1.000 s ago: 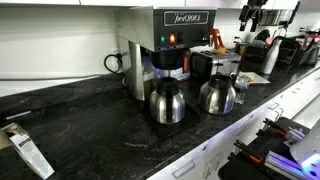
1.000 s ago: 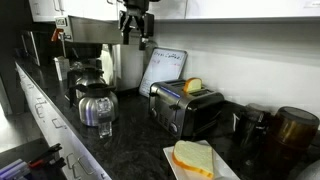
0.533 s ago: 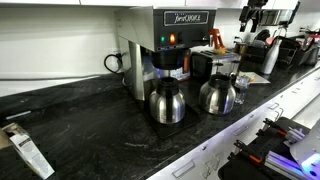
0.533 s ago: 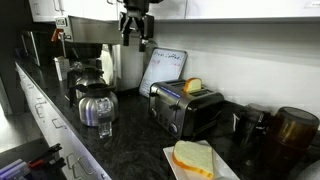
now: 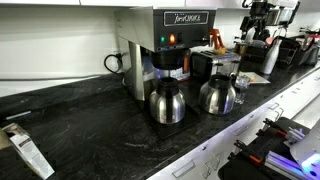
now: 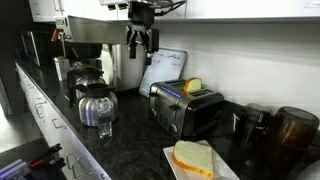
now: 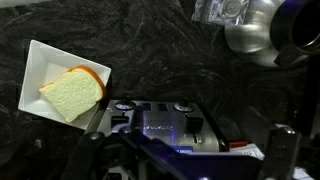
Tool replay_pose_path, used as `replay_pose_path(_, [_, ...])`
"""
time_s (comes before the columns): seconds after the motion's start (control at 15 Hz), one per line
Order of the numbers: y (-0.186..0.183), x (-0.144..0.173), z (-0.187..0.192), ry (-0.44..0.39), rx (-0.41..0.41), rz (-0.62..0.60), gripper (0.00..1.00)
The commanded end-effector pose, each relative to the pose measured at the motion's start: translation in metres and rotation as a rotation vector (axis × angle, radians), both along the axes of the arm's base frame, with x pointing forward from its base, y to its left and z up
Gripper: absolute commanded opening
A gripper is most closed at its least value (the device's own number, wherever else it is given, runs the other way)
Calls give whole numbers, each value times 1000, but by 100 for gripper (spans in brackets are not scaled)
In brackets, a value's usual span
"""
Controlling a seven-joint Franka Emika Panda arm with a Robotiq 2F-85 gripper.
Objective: Take the slice of bread from the toaster and put it on the white plate
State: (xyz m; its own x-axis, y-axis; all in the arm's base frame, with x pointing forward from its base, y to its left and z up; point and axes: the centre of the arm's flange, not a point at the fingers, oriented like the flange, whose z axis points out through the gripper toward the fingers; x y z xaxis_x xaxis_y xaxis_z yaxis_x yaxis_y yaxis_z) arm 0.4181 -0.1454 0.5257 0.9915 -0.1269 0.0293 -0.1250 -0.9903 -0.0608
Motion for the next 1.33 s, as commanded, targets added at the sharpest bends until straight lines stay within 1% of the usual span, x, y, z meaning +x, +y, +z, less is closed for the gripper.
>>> replay_pose_path(0.0, [1, 0, 1, -1, -1, 1, 100])
replay_pose_path(0.87, [1, 0, 1, -3, -1, 2, 100])
replay_pose_path(0.93, [0, 2, 3, -7, -14, -16, 100])
replay_pose_path(1.07, [0, -2, 4, -53, -37, -47, 100])
replay_pose_path(1.27, [4, -6, 0, -155, -54, -117, 100])
